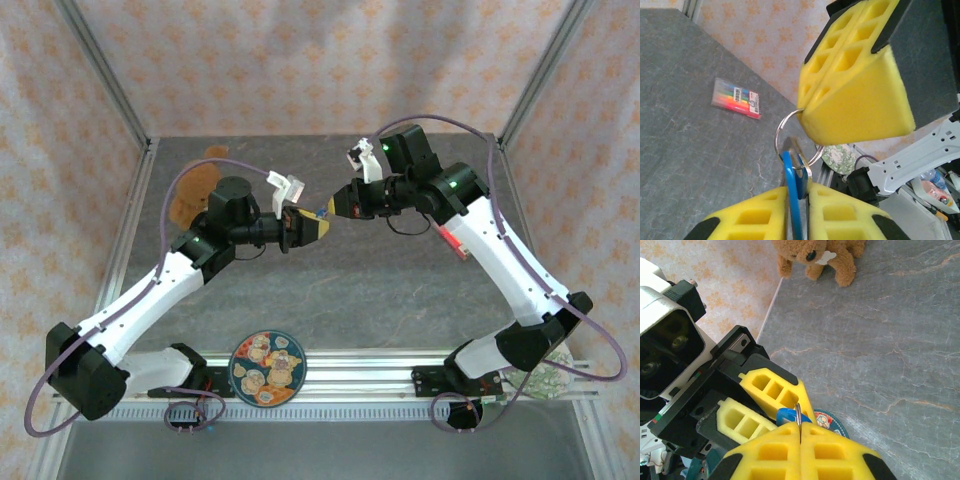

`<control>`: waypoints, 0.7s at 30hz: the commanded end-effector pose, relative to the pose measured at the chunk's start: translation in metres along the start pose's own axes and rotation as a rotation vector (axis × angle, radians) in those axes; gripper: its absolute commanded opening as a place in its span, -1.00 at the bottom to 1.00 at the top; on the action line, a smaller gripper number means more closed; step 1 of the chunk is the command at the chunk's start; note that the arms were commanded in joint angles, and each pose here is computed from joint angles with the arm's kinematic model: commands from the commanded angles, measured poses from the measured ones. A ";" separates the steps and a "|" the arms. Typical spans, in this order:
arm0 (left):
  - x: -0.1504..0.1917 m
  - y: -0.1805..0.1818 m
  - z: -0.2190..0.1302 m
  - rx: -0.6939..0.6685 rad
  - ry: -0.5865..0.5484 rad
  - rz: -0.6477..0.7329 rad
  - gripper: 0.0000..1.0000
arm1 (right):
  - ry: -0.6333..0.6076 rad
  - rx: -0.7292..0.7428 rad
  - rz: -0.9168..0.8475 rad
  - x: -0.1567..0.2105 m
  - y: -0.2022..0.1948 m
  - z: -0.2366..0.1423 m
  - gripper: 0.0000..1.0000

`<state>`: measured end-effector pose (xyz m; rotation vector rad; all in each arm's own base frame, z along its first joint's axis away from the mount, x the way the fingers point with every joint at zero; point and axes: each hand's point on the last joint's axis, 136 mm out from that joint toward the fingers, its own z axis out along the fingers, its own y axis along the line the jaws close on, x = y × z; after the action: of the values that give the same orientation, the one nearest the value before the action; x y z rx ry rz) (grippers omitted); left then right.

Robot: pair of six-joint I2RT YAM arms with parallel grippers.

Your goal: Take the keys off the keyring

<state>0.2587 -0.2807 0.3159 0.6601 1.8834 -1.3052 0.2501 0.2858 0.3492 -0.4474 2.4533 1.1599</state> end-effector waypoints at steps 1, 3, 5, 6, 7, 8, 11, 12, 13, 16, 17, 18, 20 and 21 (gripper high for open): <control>-0.005 -0.006 -0.009 -0.014 -0.013 0.038 -0.73 | -0.027 -0.014 -0.021 -0.001 0.006 -0.006 -1.00; -0.004 -0.005 -0.010 -0.020 -0.008 0.039 -0.78 | -0.027 -0.011 -0.022 -0.001 0.005 -0.006 -1.00; -0.003 -0.005 -0.012 -0.028 -0.007 0.041 -0.82 | -0.026 -0.010 -0.022 0.000 0.005 -0.006 -1.00; -0.003 -0.005 -0.013 -0.028 -0.007 0.046 -0.89 | -0.027 -0.008 -0.024 0.000 0.005 -0.006 -1.00; -0.003 -0.005 -0.013 -0.033 -0.004 0.046 -0.91 | -0.028 -0.008 -0.026 0.000 0.004 -0.006 -1.00; -0.003 -0.005 -0.014 -0.039 -0.002 0.047 -0.96 | -0.025 -0.006 -0.024 0.000 0.004 -0.005 -1.00; -0.002 -0.003 -0.016 -0.061 0.008 0.047 -1.00 | -0.026 -0.004 -0.026 0.000 0.002 -0.003 -1.00; -0.001 -0.001 -0.017 -0.073 0.013 0.045 -0.94 | -0.031 0.002 -0.026 -0.001 0.000 -0.003 -1.00; 0.000 -0.002 -0.017 -0.076 0.017 0.048 -0.94 | -0.037 0.007 -0.026 -0.002 -0.001 -0.002 -1.00; 0.002 -0.002 -0.018 -0.081 0.033 0.053 -0.93 | -0.038 -0.002 -0.026 -0.003 0.000 0.000 -1.00; 0.002 -0.002 -0.019 -0.082 0.035 0.053 -0.86 | -0.033 -0.009 -0.024 -0.003 0.000 0.001 -1.00; 0.002 -0.002 -0.019 -0.082 0.036 0.053 -0.82 | -0.031 -0.015 -0.022 -0.003 0.001 0.002 -1.00; 0.002 -0.003 -0.018 -0.073 0.039 0.055 -0.85 | -0.028 -0.024 -0.018 -0.002 0.002 0.003 -1.00; 0.002 -0.003 -0.018 -0.074 0.039 0.053 -0.83 | -0.029 -0.027 -0.017 -0.002 0.002 0.003 -1.00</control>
<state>0.2522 -0.2696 0.3073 0.6826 1.9479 -1.2162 0.2501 0.2894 0.3390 -0.4553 2.4649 1.1661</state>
